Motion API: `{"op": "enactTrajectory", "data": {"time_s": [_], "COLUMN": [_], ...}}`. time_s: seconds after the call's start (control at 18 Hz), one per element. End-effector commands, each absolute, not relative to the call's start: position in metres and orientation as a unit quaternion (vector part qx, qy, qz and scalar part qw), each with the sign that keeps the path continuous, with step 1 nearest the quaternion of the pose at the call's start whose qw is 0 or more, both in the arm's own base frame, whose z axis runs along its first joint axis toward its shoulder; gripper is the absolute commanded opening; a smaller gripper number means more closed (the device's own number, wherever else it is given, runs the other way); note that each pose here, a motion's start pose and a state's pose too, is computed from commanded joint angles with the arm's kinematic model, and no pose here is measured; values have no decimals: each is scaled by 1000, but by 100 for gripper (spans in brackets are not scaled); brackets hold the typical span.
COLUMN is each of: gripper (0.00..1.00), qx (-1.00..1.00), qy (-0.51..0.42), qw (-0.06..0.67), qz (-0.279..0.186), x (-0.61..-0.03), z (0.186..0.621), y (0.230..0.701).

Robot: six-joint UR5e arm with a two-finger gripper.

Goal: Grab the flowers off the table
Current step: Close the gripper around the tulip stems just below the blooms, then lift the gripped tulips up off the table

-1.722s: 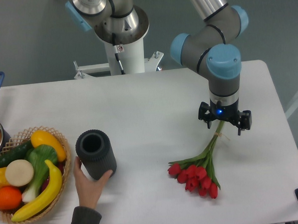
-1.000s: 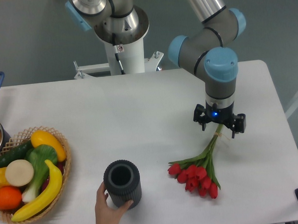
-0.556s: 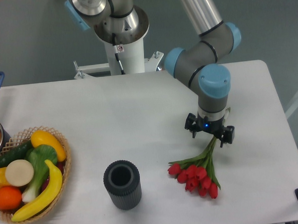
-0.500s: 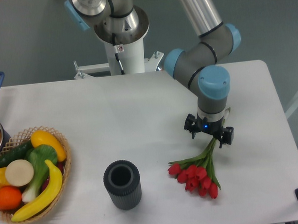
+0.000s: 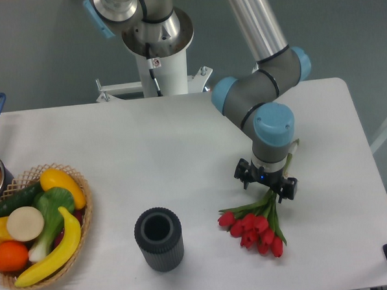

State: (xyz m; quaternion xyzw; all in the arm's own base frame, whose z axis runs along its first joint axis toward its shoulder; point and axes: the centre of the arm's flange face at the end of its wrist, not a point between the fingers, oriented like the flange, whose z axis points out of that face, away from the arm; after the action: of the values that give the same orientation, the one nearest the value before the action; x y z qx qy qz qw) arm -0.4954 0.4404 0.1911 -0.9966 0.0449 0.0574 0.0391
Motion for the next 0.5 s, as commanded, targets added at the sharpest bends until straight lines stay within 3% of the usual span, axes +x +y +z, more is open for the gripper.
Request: {"op": "enactTrajectory", "data": {"time_s": [0.11,0.17,0.5], "gripper": [14,0,0], "qx": [-997,-997,-996], "qy": [44,43,43], "qw": [38,39,41], "qz": [55,56,72], "x": [-492,-491,-491], "z": [190,190,210], "y": [438,439,437]}}
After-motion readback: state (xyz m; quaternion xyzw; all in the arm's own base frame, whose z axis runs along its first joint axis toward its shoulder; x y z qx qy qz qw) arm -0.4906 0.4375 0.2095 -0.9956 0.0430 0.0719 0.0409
